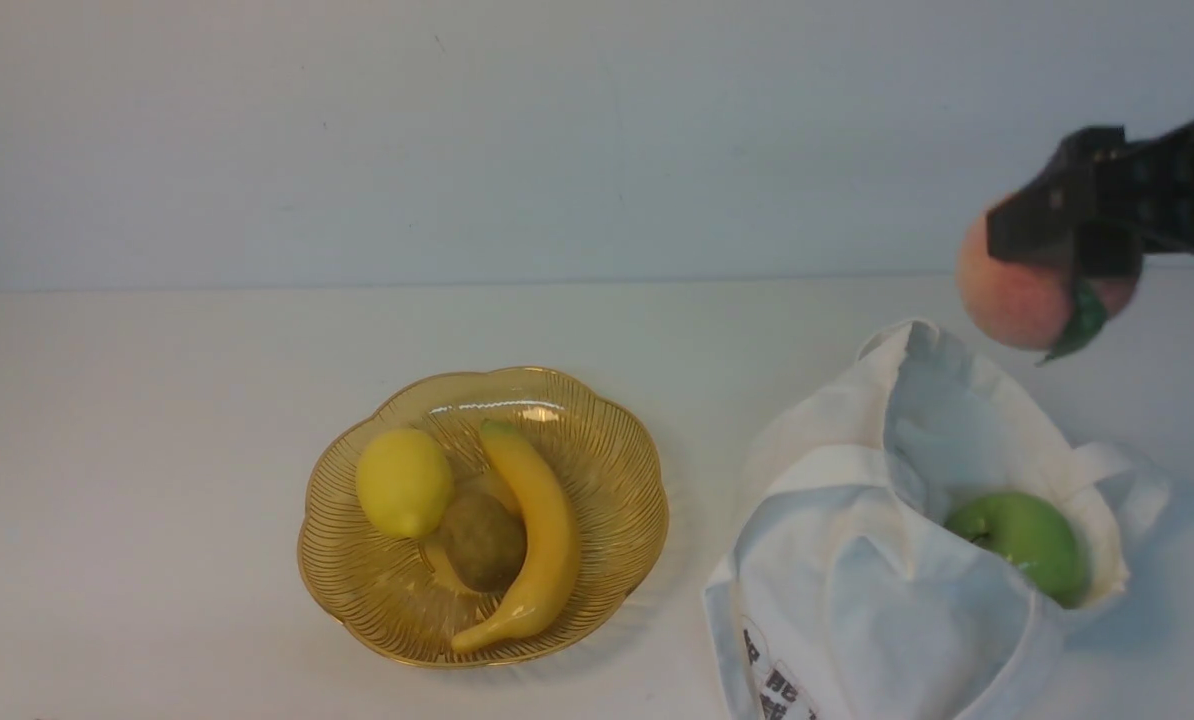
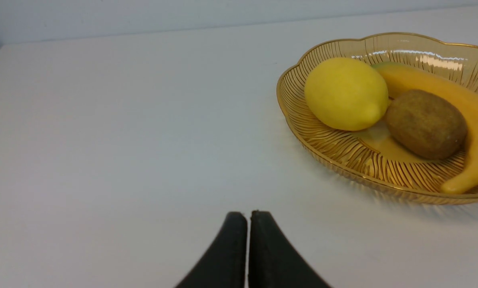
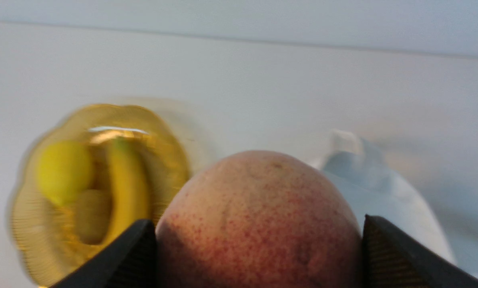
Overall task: Take the fruit out of the cloth bag on the white table and place them on a plate.
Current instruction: 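Place the peach onto the plate with the right gripper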
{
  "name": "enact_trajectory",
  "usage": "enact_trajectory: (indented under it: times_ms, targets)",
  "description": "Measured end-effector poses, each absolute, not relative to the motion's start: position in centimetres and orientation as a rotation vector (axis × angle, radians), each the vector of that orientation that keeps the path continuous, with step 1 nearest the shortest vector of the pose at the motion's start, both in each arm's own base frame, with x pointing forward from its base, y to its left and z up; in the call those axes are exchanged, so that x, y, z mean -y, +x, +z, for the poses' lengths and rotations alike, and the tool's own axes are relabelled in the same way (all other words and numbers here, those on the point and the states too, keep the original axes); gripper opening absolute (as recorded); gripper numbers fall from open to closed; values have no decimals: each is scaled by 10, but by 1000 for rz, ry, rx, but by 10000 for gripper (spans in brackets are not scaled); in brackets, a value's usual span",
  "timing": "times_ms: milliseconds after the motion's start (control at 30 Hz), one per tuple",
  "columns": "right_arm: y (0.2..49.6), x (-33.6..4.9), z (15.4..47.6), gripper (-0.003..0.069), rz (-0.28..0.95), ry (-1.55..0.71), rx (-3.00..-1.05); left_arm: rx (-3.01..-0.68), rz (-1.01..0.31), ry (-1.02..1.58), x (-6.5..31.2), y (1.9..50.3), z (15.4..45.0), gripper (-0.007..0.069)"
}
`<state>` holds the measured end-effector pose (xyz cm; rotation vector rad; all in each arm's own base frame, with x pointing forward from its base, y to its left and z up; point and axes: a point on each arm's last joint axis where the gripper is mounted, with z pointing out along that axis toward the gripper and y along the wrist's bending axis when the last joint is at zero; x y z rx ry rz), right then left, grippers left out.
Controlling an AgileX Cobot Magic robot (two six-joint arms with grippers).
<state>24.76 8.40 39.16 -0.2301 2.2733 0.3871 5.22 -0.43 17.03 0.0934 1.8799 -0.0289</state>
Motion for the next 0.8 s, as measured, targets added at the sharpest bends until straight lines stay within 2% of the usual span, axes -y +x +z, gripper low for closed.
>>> enact_trajectory:
  times_ms: [67, 100, 167, 300, 500, 600, 667, 700, 800]
  targets:
    - [245, -99, 399, 587, 461, -290, -2230, -1880, -29, 93, 4, 52, 170, -8]
    - [244, -113, 401, 587, 545, -353, -2192, -1880, -29, 93, 4, 52, 170, -8]
    - [245, -129, 399, 587, 598, -422, -2165, -1880, -29, 93, 4, 52, 170, -8]
    - [257, -175, 373, 587, 681, -549, -2184, -1880, -29, 93, 4, 52, 170, -8]
    - [292, -216, 308, 587, 635, -598, -2291, -1880, -29, 93, 4, 52, 170, -8]
    - [309, -226, 269, 587, 597, -597, -2371, -1880, -29, 93, 4, 52, 170, -8]
    - [313, -228, 258, 587, 587, -597, -2395, -1880, -29, 93, 4, 52, 170, -8]
    - [319, -232, 240, 587, 572, -596, -2434, -1880, -29, 93, 4, 52, 170, -8]
    - [326, -236, 219, 587, 553, -588, -2461, -1880, -29, 93, 4, 52, 170, -8]
